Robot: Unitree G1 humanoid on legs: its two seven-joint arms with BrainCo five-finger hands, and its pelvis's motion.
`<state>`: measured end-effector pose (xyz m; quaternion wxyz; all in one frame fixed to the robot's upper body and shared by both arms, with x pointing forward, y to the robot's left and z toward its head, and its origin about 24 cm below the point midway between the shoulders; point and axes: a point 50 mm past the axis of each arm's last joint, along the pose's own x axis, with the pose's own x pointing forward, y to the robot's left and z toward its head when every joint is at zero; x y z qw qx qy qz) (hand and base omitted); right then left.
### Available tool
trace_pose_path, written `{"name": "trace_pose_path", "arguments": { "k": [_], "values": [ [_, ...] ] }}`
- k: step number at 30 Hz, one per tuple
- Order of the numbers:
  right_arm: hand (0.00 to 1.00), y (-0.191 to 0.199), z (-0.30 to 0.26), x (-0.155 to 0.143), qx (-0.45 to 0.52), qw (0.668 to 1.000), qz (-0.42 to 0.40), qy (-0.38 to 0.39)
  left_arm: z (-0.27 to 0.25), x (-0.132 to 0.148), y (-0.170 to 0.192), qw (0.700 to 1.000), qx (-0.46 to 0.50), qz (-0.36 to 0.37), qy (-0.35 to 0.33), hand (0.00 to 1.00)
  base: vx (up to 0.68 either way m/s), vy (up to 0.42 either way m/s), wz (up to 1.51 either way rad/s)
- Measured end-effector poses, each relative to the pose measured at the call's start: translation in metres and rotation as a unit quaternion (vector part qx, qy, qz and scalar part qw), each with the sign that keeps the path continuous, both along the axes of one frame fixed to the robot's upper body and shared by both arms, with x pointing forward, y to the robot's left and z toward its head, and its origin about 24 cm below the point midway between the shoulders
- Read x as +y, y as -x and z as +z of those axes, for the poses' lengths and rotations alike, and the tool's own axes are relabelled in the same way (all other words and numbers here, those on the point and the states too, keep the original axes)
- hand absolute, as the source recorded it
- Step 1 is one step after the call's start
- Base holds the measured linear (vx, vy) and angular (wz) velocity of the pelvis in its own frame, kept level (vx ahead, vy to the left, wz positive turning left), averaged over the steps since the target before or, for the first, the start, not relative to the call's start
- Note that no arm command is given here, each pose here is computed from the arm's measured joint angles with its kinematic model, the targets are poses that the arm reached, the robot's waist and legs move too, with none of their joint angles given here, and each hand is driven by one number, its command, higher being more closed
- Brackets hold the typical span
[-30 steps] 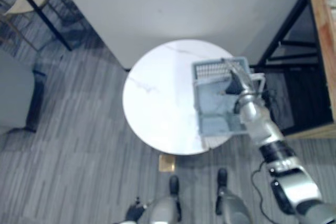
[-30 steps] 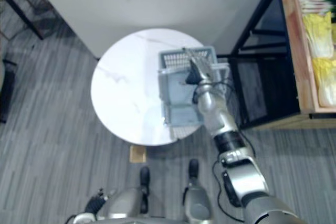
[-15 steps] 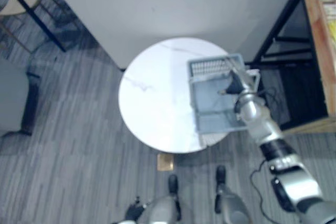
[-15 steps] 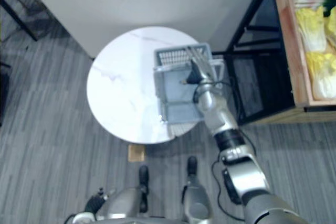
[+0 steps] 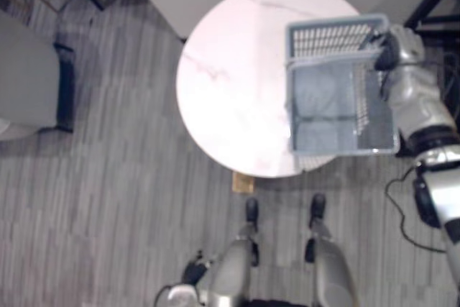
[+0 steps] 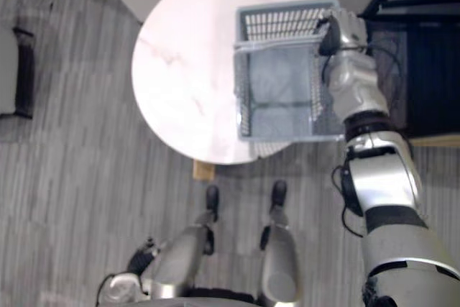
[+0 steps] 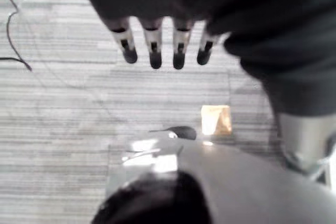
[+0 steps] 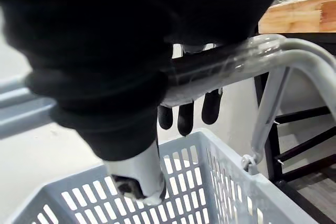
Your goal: Pick vegetable in the basket
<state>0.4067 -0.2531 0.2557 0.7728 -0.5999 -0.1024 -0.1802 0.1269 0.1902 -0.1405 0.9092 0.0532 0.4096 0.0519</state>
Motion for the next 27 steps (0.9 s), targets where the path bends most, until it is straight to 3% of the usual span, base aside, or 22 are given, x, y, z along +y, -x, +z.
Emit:
{"name": "trace_pose_path", "arguments": {
  "k": [8, 14, 20, 27],
  "values": [
    [1.0, -0.001, -0.048, 0.009, 0.069, 0.998, 0.007, 0.005, 0.002, -0.001, -0.005, 1.0, -0.008, -0.005, 0.0, 0.0, 0.02, 0.018, -0.11],
    [1.0, 0.005, -0.1, 0.05, 0.137, 0.987, 0.081, 0.017, 0.004, 0.003, -0.009, 1.0, -0.013, -0.001, -0.004, 0.0, -0.01, 0.0, -0.5],
    [1.0, 0.049, -0.16, 0.063, 0.146, 0.977, 0.12, -0.101, -0.001, 0.021, 0.001, 0.999, 0.025, -0.023, -0.036, 0.0, 0.05, 0.029, -0.51],
    [1.0, 0.099, -0.196, 0.085, 0.12, 0.931, 0.147, -0.312, 0.0, 0.03, -0.005, 0.998, 0.033, 0.016, -0.043, 0.0, -0.07, 0.037, -1.38]
  ]
}}
